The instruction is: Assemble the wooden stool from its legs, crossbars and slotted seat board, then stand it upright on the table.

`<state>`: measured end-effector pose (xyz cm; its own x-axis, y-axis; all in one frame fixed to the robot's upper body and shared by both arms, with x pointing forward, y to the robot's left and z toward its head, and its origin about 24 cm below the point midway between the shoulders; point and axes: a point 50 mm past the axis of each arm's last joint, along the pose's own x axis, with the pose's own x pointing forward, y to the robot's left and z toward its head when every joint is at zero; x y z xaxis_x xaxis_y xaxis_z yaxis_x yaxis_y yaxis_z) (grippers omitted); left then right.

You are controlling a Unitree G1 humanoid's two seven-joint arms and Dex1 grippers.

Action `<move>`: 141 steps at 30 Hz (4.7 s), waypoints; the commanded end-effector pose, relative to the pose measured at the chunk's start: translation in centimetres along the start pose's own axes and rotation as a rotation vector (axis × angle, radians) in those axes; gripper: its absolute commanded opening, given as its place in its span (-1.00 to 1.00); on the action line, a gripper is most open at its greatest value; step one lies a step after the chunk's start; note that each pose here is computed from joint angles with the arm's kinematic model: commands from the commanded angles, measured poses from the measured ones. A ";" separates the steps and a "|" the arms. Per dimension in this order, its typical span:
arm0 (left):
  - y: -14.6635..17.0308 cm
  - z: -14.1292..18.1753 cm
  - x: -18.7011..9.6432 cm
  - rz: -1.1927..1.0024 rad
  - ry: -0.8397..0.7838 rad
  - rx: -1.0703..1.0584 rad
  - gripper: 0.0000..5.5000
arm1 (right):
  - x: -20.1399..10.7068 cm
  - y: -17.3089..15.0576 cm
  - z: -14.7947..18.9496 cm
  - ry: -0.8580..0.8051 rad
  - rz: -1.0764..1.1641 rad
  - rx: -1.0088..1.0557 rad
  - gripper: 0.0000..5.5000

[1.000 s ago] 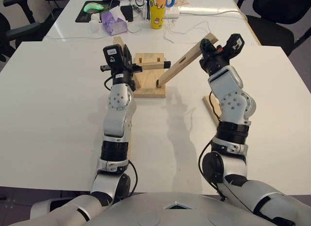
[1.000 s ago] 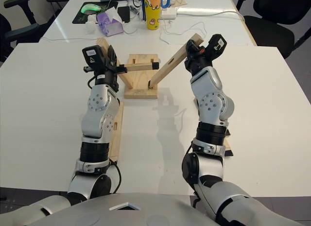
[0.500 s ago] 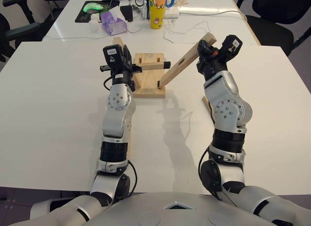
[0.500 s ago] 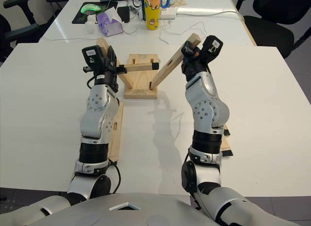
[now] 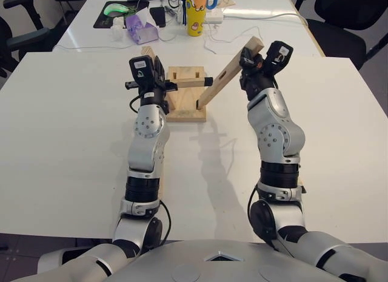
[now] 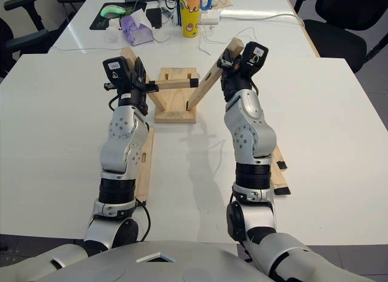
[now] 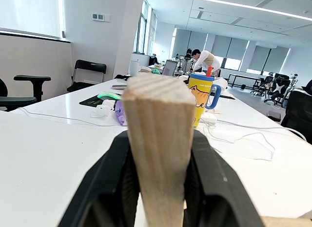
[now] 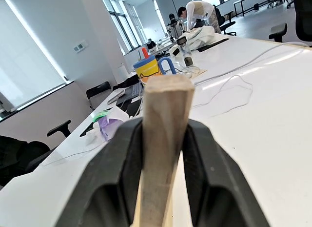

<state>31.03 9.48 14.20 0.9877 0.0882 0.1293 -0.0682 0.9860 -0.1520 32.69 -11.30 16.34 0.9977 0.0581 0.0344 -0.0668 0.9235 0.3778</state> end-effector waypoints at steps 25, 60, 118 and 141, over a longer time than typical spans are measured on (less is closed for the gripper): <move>-0.9 -1.3 -0.3 -0.015 0.099 -0.171 -0.62 | -0.7 4.4 -4.2 0.226 0.229 -0.228 -0.62; 0.1 -2.1 0.0 -0.003 0.130 0.021 -0.62 | -0.3 3.5 -3.5 0.162 0.181 -0.135 -0.62; 1.3 -3.8 -0.1 0.035 0.212 -0.060 -0.62 | -0.2 4.5 -6.0 0.405 0.103 0.005 -0.63; 2.0 -4.2 -0.7 0.071 0.225 -0.171 -0.62 | -0.8 6.3 -9.5 0.641 0.222 0.042 -0.63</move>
<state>31.75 11.38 13.66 0.9856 0.1420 0.0921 -0.1196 0.9694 -0.2146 33.55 -7.41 17.22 0.9759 0.2122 -0.0509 -0.1801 0.9148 0.3616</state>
